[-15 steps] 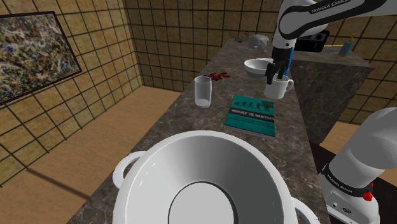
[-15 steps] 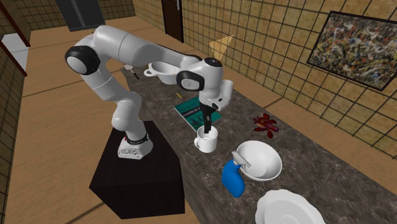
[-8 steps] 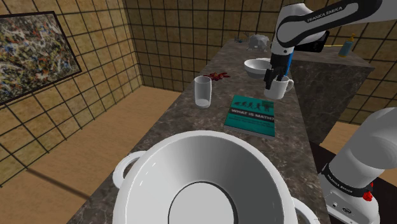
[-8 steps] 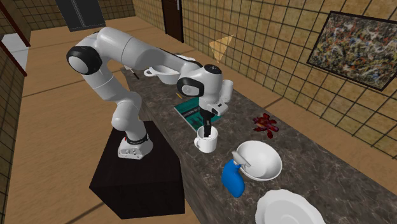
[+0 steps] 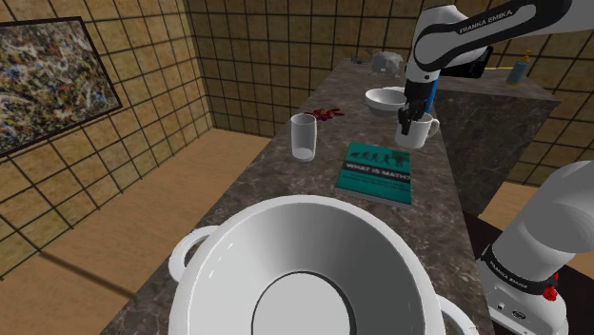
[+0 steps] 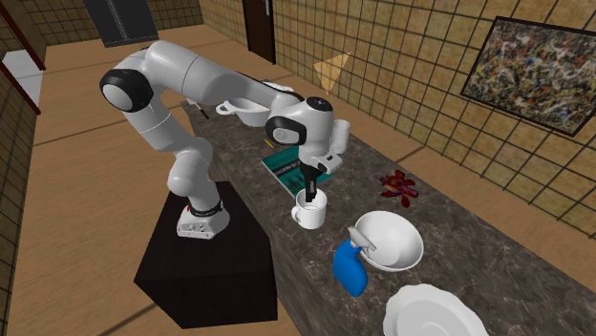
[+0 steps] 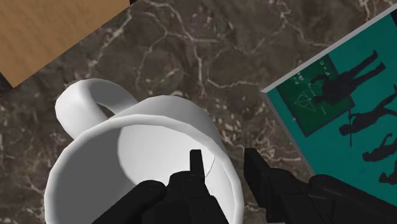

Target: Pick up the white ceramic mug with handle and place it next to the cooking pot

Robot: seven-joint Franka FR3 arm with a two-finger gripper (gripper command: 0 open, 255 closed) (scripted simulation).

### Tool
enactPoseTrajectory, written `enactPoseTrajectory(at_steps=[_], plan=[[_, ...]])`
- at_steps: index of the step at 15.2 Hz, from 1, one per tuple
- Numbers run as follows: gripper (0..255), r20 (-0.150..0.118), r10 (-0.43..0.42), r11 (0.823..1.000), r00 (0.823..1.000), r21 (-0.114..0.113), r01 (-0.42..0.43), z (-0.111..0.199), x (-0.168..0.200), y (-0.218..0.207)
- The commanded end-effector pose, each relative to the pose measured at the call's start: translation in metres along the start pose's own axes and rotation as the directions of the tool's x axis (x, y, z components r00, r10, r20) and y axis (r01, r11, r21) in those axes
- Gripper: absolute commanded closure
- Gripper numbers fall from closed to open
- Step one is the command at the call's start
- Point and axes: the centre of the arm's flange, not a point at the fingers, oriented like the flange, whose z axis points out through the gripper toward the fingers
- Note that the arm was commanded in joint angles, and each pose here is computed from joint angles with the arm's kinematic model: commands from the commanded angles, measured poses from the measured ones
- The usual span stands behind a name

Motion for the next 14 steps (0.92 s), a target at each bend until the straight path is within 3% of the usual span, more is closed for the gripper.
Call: enactPoseTrajectory(at_steps=[1, 8, 14], plan=[[255, 0.000, 0.000, 1.000, 1.000, 0.000, 0.000, 0.000, 0.000, 0.000], [255, 0.000, 0.000, 1.000, 1.000, 0.000, 0.000, 0.000, 0.000, 0.000], [255, 0.000, 0.000, 1.000, 1.000, 0.000, 0.000, -0.032, -0.002, 0.000]])
